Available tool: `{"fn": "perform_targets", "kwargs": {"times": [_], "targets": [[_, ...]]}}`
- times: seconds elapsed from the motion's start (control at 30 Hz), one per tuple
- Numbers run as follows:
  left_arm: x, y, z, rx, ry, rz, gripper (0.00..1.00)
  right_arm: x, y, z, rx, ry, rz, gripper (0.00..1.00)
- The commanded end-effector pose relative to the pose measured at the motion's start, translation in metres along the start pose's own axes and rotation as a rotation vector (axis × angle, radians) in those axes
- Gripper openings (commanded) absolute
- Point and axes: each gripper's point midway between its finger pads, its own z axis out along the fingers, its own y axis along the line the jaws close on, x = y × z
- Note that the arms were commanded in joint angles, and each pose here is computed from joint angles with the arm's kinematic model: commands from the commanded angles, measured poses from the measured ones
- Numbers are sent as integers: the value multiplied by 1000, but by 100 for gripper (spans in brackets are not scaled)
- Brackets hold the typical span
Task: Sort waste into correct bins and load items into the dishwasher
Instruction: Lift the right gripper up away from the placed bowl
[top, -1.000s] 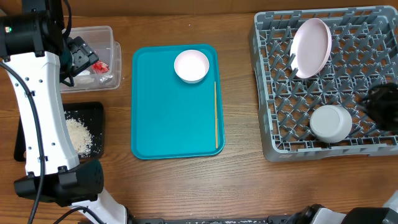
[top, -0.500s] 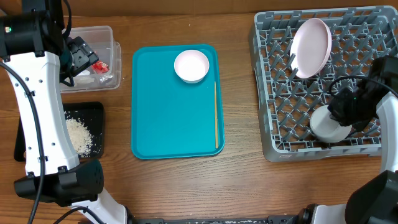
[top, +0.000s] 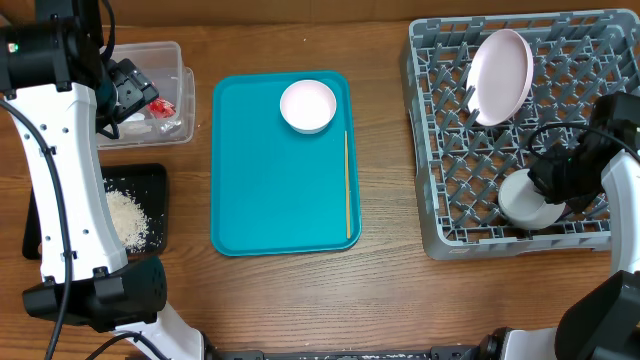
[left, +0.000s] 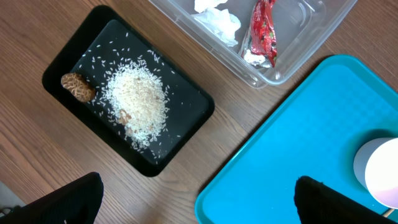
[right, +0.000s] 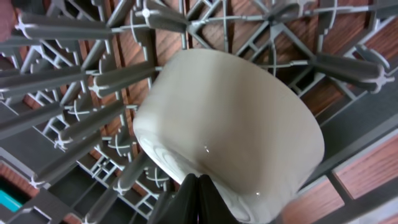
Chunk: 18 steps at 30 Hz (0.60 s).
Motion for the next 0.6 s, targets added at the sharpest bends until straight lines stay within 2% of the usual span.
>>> {"fn": "perform_targets", "kwargs": {"times": [0.0, 0.33, 0.57], "targets": [[2, 2, -6, 9, -8, -14, 100, -2, -3, 0, 10, -15, 13, 4], [2, 2, -6, 9, -8, -14, 100, -26, -17, -4, 98, -130, 65, 4], [2, 2, -6, 9, -8, -15, 100, -43, -28, -24, 149, -200, 121, 4]]}}
